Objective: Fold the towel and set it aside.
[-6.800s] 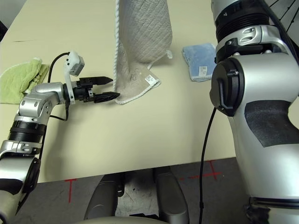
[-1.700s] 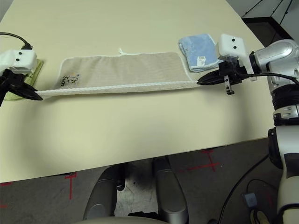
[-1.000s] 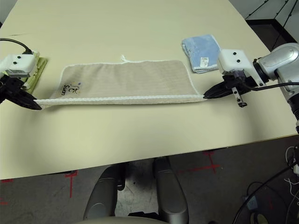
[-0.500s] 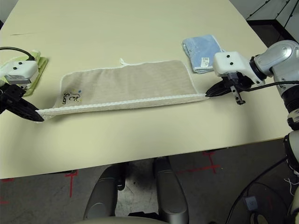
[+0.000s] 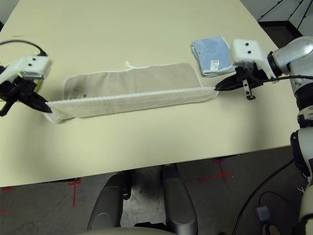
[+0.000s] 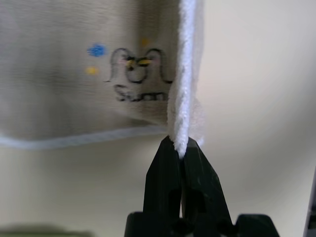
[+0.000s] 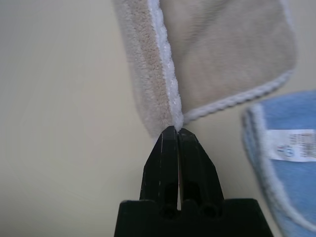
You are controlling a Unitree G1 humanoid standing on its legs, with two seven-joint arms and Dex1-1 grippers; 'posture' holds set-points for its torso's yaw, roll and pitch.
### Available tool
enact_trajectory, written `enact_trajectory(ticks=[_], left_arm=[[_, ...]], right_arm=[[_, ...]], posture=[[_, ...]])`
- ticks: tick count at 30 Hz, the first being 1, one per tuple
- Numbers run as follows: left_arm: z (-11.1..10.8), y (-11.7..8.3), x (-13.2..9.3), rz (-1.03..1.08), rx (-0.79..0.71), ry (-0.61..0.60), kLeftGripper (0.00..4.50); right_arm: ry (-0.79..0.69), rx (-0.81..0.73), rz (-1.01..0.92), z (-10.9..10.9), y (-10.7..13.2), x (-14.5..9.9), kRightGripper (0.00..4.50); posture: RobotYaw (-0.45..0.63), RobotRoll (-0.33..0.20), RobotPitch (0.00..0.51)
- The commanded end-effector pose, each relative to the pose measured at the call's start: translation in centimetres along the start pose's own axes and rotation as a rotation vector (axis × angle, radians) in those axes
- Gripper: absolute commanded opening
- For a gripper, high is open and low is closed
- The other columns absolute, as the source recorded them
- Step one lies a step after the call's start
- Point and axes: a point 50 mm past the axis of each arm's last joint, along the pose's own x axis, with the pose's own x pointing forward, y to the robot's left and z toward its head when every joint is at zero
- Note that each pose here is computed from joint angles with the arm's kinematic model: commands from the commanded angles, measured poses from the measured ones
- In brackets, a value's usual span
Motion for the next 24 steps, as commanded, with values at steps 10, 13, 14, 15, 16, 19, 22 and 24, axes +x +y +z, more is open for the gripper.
enact_trajectory(ticks=[10,13,14,15,16,19,22,24], left_arm=[[-0.6,1.6,-0.8,0.091,-0.017,0.097,0.03],[-0.6,1.9,-0.7,0.105,-0.030,0.100,0.03],[-0.6,2.0,-0.6,0.109,-0.034,0.101,0.03],[-0.6,2.0,-0.6,0.112,-0.038,0.098,0.03],[-0.6,2.0,-0.6,0.116,-0.044,0.093,0.03],[-1.1,1.9,-0.5,0.118,-0.062,0.089,0.03],[-1.6,1.7,-0.6,0.120,-0.075,0.095,0.03],[-2.0,1.6,-0.6,0.122,-0.086,0.101,0.03]], right_arm=[[0.165,-0.064,-0.262,-1.5,-1.2,0.9,0.00],[0.171,-0.090,-0.305,-1.4,-1.5,1.4,0.00],[0.167,-0.096,-0.322,-1.3,-1.6,1.6,0.00],[0.162,-0.104,-0.340,-1.1,-1.8,1.7,0.00],[0.154,-0.112,-0.363,-0.9,-1.9,1.9,0.00],[0.128,-0.127,-0.410,-0.3,-2.4,2.3,0.00],[0.095,-0.128,-0.451,0.3,-2.8,2.5,0.00],[0.090,-0.135,-0.463,0.6,-3.0,2.7,0.00]], posture=[[-0.04,0.000,0.267],[-0.04,0.000,0.268],[-0.04,0.000,0.268],[-0.04,0.000,0.269],[-0.04,0.000,0.269],[-0.04,0.000,0.271],[-0.04,0.000,0.271],[-0.02,0.000,0.273]])
